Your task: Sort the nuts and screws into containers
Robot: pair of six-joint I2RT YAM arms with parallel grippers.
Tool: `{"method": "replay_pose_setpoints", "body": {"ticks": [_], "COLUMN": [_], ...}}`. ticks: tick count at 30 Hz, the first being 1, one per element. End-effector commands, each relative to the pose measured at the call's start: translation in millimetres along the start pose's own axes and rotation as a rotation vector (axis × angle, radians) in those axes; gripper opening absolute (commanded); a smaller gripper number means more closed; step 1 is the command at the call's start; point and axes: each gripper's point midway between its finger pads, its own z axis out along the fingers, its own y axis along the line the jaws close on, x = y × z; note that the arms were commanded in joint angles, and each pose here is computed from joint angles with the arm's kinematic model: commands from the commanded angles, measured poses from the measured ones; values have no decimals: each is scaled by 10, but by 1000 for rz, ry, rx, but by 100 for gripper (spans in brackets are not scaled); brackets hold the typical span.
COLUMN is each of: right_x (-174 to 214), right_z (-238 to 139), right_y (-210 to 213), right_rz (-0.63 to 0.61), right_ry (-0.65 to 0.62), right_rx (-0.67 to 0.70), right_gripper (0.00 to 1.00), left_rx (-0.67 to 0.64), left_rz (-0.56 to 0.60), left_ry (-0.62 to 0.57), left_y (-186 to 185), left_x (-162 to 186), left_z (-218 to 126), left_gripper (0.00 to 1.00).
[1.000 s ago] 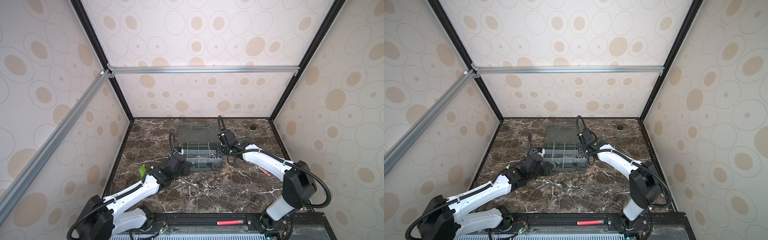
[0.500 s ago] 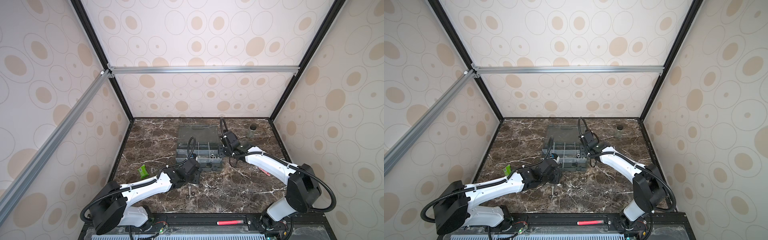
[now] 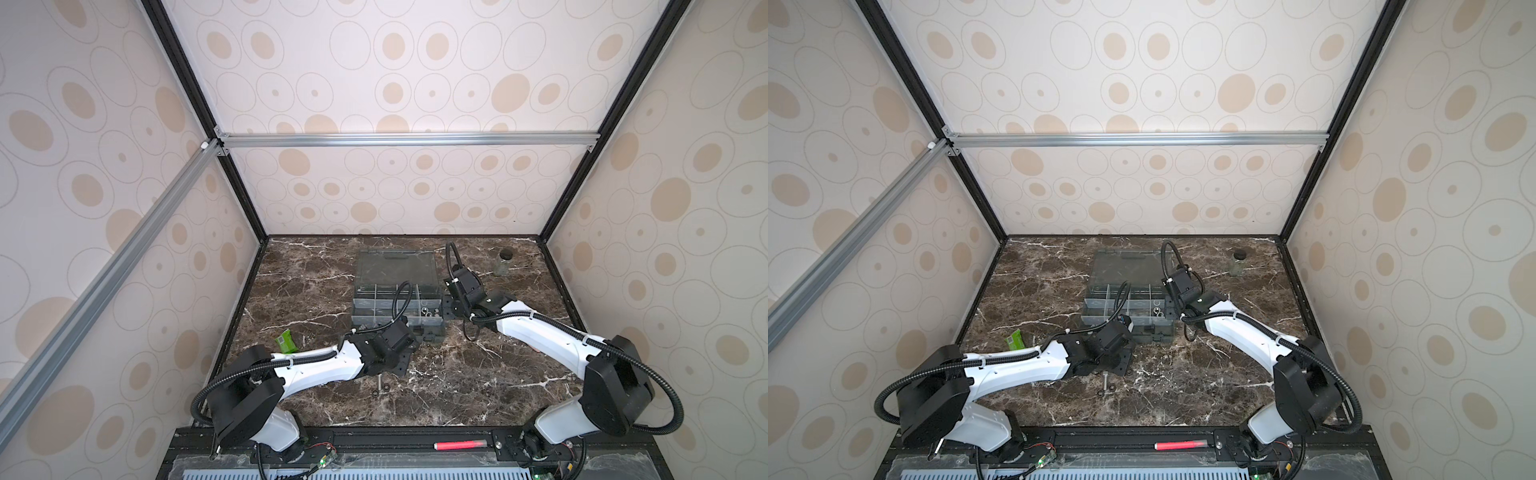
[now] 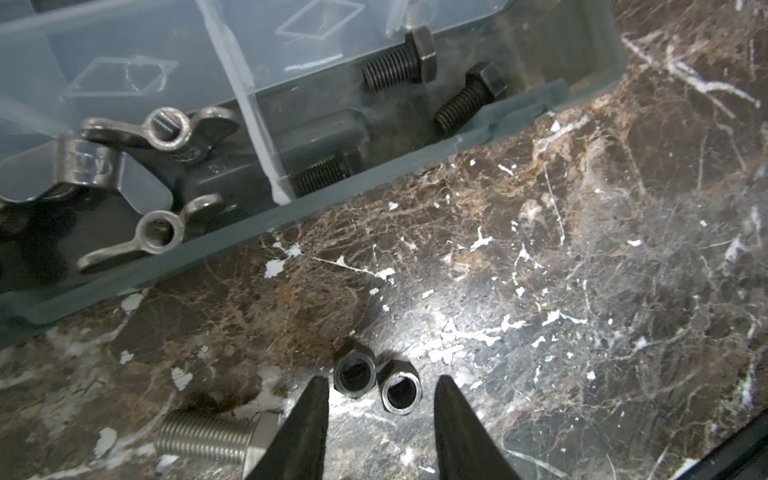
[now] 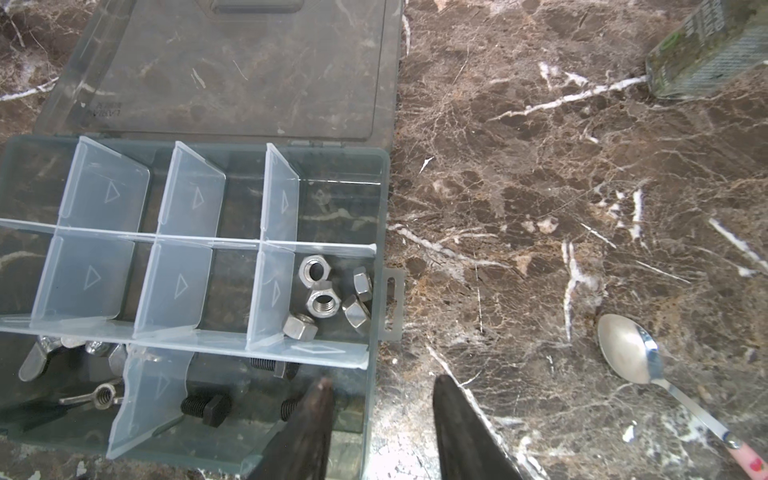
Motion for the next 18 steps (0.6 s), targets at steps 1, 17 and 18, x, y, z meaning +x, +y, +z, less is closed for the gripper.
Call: {"method": "replay_pose_setpoints", "body": {"ticks": [1, 17, 18], "right_x": [-85, -20, -14], "right_z": [-95, -113, -105], "right_y": [-62, -102, -102], "right_rz": [51, 73, 73], "right_ry": [-58, -72, -69], "right_rx": [5, -3, -2], "right_gripper": [43, 44, 44], "left_rx": [-27, -80, -87], "left_rz": [54, 79, 82], "left_ry": [16, 60, 64], "left_y": [-23, 46, 58], "left_x": [-41, 51, 59], "left_z": [-29, 166, 176], "left_gripper": [42, 43, 43]}}
